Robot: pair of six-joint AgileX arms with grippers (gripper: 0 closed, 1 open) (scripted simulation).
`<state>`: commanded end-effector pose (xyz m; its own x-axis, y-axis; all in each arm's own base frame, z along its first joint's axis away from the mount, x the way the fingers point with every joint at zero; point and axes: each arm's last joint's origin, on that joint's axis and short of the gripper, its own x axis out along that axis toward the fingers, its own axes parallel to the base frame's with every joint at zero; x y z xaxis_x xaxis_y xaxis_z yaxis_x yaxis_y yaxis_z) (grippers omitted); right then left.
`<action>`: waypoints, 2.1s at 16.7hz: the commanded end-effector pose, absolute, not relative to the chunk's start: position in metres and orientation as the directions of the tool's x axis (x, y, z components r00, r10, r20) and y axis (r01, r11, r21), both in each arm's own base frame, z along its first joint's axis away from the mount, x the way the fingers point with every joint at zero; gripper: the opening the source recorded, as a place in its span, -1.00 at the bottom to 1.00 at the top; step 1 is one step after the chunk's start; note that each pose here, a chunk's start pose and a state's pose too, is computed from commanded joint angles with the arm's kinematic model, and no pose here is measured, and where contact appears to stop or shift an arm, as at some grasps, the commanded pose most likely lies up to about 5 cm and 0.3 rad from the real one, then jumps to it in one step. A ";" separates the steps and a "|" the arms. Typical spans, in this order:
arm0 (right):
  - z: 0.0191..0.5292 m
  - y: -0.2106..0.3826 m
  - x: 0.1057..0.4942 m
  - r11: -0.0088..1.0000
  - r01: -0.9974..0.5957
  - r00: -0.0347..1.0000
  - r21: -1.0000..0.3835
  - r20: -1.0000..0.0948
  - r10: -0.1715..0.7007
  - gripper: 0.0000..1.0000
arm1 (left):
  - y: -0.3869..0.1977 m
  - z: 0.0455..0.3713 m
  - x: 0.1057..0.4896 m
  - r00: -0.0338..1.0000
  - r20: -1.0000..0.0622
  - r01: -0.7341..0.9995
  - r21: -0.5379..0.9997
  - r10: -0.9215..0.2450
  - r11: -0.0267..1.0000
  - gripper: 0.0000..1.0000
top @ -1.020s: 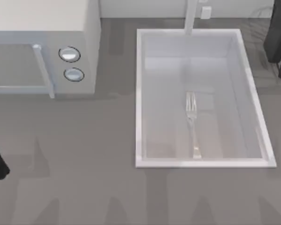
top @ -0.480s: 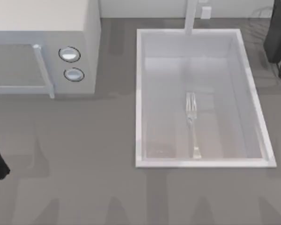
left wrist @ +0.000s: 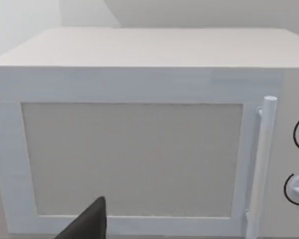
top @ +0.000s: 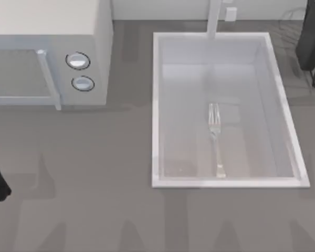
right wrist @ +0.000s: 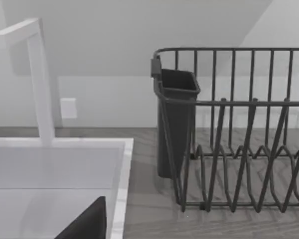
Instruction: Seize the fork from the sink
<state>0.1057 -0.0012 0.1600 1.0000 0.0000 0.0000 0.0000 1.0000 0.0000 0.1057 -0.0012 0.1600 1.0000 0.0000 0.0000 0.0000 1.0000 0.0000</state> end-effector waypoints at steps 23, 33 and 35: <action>0.293 0.047 0.222 0.977 0.014 0.679 0.212 -0.719 0.147 1.00 | -0.001 0.160 0.106 1.000 0.000 0.000 0.000 0.000 1.000 1.00; 0.230 0.159 0.396 0.996 0.052 0.160 0.076 -0.985 0.067 1.00 | -0.001 0.160 0.106 1.000 0.000 0.000 0.000 0.000 1.000 1.00; 0.202 0.177 0.413 0.998 0.039 0.087 0.042 -0.995 0.039 1.00 | -0.001 0.160 0.106 1.000 0.000 0.000 0.000 0.000 1.000 1.00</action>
